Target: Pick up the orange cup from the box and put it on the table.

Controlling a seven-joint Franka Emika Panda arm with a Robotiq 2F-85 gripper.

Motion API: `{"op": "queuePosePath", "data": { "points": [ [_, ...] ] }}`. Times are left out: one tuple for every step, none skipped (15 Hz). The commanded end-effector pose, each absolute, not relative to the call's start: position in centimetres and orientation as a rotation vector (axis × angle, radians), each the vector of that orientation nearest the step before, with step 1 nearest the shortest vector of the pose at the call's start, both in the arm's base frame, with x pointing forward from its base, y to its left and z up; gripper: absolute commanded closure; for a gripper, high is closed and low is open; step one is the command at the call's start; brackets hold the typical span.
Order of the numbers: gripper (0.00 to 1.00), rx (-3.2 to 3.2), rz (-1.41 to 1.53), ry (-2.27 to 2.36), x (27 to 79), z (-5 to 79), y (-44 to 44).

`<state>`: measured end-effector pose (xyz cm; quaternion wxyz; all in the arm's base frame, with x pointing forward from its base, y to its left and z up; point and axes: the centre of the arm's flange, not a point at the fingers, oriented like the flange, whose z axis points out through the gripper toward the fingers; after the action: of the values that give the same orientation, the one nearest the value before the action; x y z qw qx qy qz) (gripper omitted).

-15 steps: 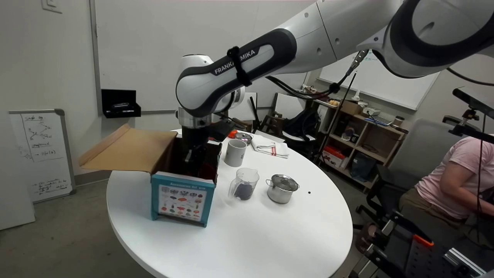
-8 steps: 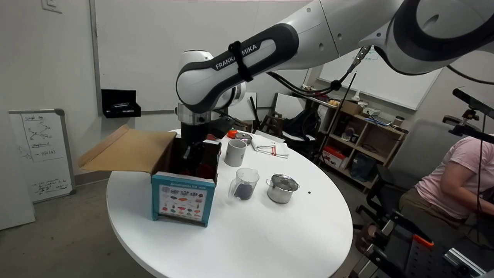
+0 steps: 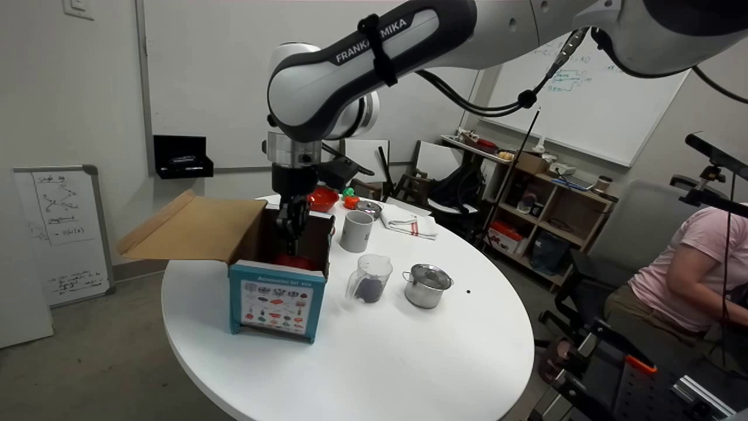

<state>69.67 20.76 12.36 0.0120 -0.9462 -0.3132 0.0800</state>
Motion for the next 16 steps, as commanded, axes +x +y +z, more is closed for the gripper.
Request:
{"op": "queuePosePath", "data": {
  "points": [
    [0.98, -2.949, 0.270, -0.958, 67.8, 14.6, 20.7],
    [0.98, -2.949, 0.272, -0.961, 67.8, 14.8, 20.8],
    [0.98, -2.949, 0.272, -0.963, 67.8, 15.0, 20.9],
    [0.98, -2.949, 0.275, -0.962, 67.8, 15.0, 20.9],
    [0.98, -2.945, 0.277, -0.962, 67.9, 15.1, 20.9],
    [0.98, -2.946, 0.280, -0.954, 68.2, 15.1, 20.9],
    [0.98, -2.946, 0.278, -0.944, 68.8, 14.9, 20.8],
    [0.98, -2.952, 0.277, -0.929, 69.4, 14.5, 20.8],
    [0.98, -2.951, 0.297, -0.929, 70.2, 13.7, 20.6],
    [0.98, -2.940, 0.338, -0.927, 70.8, 12.7, 20.5],
    [0.98, -2.936, 0.375, -0.921, 71.0, 12.1, 20.4],
    [0.98, -2.922, 0.414, -0.924, 70.9, 11.5, 20.3],
    [0.81, -2.910, 0.447, -0.925, 70.8, 11.0, 20.2],
    [0.66, -2.898, 0.475, -0.935, 70.7, 10.7, 20.1],
    [0.60, -2.894, 0.498, -0.938, 70.6, 10.4, 20.0],
    [0.53, -2.893, 0.506, -0.948, 70.5, 10.1, 19.9]
  ]
}}
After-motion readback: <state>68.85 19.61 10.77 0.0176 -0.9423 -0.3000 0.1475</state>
